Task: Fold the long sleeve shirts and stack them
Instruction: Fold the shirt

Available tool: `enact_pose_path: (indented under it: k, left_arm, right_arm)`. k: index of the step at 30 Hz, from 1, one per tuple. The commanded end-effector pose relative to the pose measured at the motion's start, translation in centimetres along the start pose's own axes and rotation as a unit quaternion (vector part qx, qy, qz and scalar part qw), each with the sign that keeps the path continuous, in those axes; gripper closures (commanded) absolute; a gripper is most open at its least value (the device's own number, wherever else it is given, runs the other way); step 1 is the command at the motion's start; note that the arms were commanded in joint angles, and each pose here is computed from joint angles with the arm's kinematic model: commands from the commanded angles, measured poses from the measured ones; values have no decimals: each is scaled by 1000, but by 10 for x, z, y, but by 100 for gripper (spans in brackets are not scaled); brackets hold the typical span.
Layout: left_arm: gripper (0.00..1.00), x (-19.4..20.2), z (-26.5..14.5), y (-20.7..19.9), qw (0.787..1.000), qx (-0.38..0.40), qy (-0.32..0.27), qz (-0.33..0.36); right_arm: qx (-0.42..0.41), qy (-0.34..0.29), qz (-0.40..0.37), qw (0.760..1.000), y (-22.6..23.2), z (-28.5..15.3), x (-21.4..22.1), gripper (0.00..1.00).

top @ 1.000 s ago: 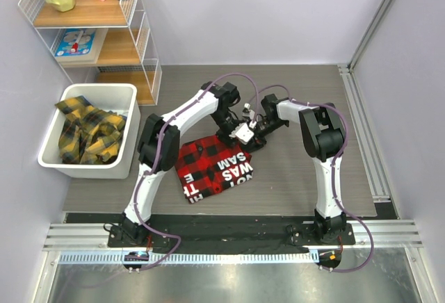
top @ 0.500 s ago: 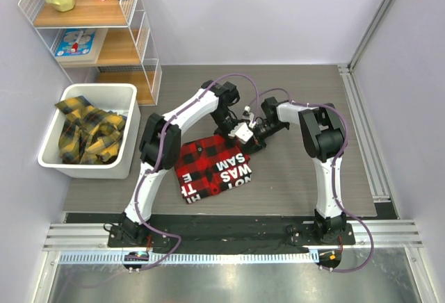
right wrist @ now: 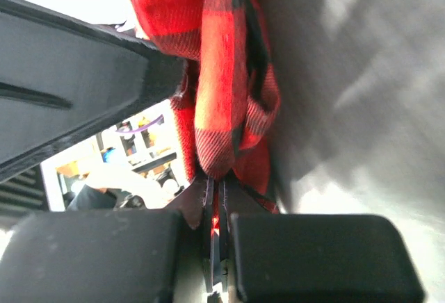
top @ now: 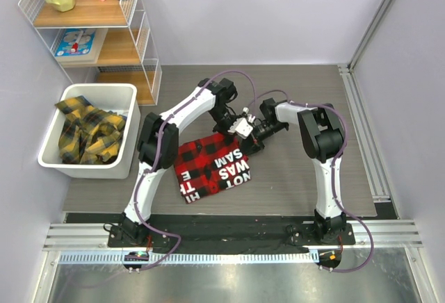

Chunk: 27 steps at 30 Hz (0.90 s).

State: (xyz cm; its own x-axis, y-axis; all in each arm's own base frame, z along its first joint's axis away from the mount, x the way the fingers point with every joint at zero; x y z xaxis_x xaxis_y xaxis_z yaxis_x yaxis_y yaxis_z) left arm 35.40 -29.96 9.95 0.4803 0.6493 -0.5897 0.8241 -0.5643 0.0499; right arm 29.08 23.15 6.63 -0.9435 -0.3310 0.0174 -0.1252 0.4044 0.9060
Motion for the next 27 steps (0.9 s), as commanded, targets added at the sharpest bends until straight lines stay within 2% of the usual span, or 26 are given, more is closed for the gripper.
enact_pose_path:
  k: [1, 5, 12, 17, 19, 20, 22, 23, 24, 25, 27]
  left_arm:
    - [100, -18, -38, 17, 997, -72, 6, 23]
    - [100, -19, -43, 18, 996, -83, 7, 19]
    - [100, -17, -48, 24, 993, -112, 20, -9]
    - [99, -18, -36, 18, 993, -109, 23, -27]
    - [83, -23, -29, 7, 995, -91, 9, -37]
    - [63, -25, -28, 5, 995, -91, 1, -43]
    - [52, -27, -31, -4, 994, -87, -12, -69]
    - [40, -30, -33, -5, 993, -92, -23, -76]
    - [36, -31, -36, -8, 991, -92, -29, -92]
    - [34, -34, -45, -11, 989, -100, -34, -100]
    - [34, -40, -55, -8, 983, -133, -46, -120]
  right_arm:
    - [-31, 20, -4, 999, 43, -5, 13, 99]
    - [-28, 63, 56, 996, 24, 2, 42, 99]
    - [-54, 126, 62, 989, 22, -4, 69, 99]
    - [-56, 126, 57, 989, 15, 1, 65, 93]
    - [-59, 127, 64, 988, 9, 4, 62, 91]
    - [-60, 126, 57, 989, 8, 4, 60, 85]
    - [-63, 128, 53, 988, 9, 2, 61, 79]
    - [-67, 125, 44, 989, 12, -1, 62, 75]
    - [-71, 120, 45, 989, 15, -5, 62, 65]
    - [-73, 111, 36, 991, 21, -10, 62, 62]
    - [-69, 93, 21, 993, 23, -21, 58, 50]
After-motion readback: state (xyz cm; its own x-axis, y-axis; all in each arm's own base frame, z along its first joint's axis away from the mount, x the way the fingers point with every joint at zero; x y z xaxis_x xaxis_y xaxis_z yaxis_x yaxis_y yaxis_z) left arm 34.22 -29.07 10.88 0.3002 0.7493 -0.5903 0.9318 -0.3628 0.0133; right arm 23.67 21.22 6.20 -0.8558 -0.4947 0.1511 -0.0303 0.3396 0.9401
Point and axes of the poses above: each gripper's point midway between its finger pads, its own z axis out along the fingers, its own y axis along the line the jaws close on, x = y × z, the point moved 4 cm from there along -z, back along the fingers, and after that the axes turned 2 degrees about -z, right-handed, at the moved point
